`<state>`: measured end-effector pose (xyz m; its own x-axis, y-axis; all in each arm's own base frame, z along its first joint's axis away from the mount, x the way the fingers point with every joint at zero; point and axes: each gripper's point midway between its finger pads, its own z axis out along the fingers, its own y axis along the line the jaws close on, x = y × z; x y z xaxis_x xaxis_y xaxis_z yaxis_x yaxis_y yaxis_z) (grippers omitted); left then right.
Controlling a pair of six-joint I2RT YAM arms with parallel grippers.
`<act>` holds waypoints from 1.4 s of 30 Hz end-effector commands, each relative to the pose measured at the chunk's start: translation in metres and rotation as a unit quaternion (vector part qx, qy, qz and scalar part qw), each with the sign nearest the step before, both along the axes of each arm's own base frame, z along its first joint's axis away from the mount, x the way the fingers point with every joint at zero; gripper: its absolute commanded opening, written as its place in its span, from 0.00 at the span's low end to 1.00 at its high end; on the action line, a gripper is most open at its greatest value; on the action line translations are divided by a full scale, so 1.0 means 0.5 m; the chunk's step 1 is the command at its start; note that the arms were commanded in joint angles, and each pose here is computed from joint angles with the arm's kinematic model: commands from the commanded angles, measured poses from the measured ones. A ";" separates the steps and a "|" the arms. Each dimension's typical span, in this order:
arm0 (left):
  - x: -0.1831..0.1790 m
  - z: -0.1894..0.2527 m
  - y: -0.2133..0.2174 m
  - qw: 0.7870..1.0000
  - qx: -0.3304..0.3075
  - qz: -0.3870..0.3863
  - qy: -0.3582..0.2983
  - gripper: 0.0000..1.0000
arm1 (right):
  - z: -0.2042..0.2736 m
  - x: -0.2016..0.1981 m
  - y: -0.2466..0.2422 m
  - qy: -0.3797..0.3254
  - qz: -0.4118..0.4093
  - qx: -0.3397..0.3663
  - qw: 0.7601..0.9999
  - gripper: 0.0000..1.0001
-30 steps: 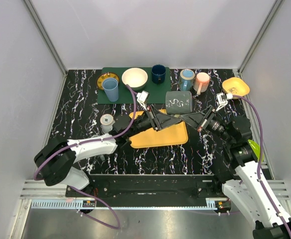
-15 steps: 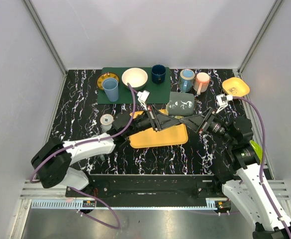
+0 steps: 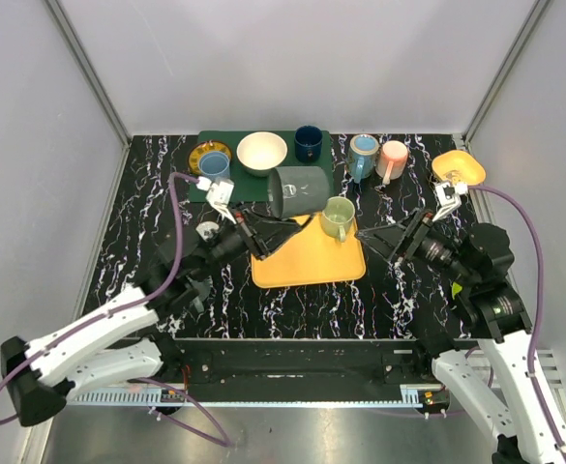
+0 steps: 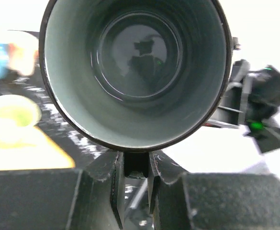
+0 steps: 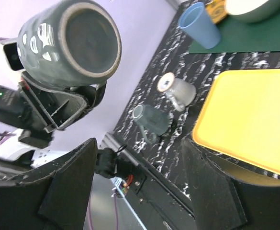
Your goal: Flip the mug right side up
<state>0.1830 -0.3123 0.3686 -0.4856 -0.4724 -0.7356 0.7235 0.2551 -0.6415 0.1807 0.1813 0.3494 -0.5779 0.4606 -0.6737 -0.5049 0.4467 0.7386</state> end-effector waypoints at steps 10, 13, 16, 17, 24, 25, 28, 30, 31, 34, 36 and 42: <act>0.098 -0.300 0.182 0.890 0.366 0.241 0.120 0.00 | -0.089 0.073 -0.142 0.081 -0.220 -0.147 0.961 0.75; 0.126 -0.342 0.162 0.872 0.401 0.249 0.131 0.00 | -0.109 0.081 -0.144 0.098 -0.228 -0.149 0.957 0.74; 0.155 -0.377 0.132 0.856 0.431 0.249 0.138 0.00 | -0.121 0.082 -0.148 0.105 -0.234 -0.151 0.955 0.74; 0.166 -0.374 0.118 0.857 0.430 0.250 0.136 0.00 | -0.122 0.081 -0.149 0.104 -0.235 -0.151 0.955 0.74; 0.224 -0.437 0.048 0.844 0.457 0.244 0.138 0.00 | -0.139 0.077 -0.137 0.111 -0.219 -0.145 0.958 0.74; 0.230 -0.457 0.038 0.840 0.465 0.241 0.142 0.00 | -0.145 0.078 -0.136 0.114 -0.219 -0.146 0.958 0.74; 0.250 -0.482 0.006 0.838 0.474 0.232 0.142 0.00 | -0.154 0.079 -0.134 0.117 -0.215 -0.146 0.958 0.74; 0.263 -0.480 -0.016 0.840 0.474 0.224 0.139 0.00 | -0.160 0.078 -0.131 0.119 -0.211 -0.148 0.959 0.74; 0.267 -0.498 -0.025 0.836 0.482 0.220 0.141 0.00 | -0.162 0.078 -0.128 0.120 -0.208 -0.147 0.960 0.74; 0.285 -0.502 -0.046 0.838 0.483 0.214 0.139 0.00 | -0.170 0.077 -0.127 0.124 -0.205 -0.149 0.959 0.74; 0.297 -0.497 -0.058 0.840 0.481 0.211 0.137 0.00 | -0.173 0.077 -0.127 0.124 -0.205 -0.149 0.959 0.74; 0.327 -0.527 -0.066 0.833 0.495 0.200 0.147 0.00 | -0.182 0.079 -0.127 0.128 -0.204 -0.154 0.958 0.74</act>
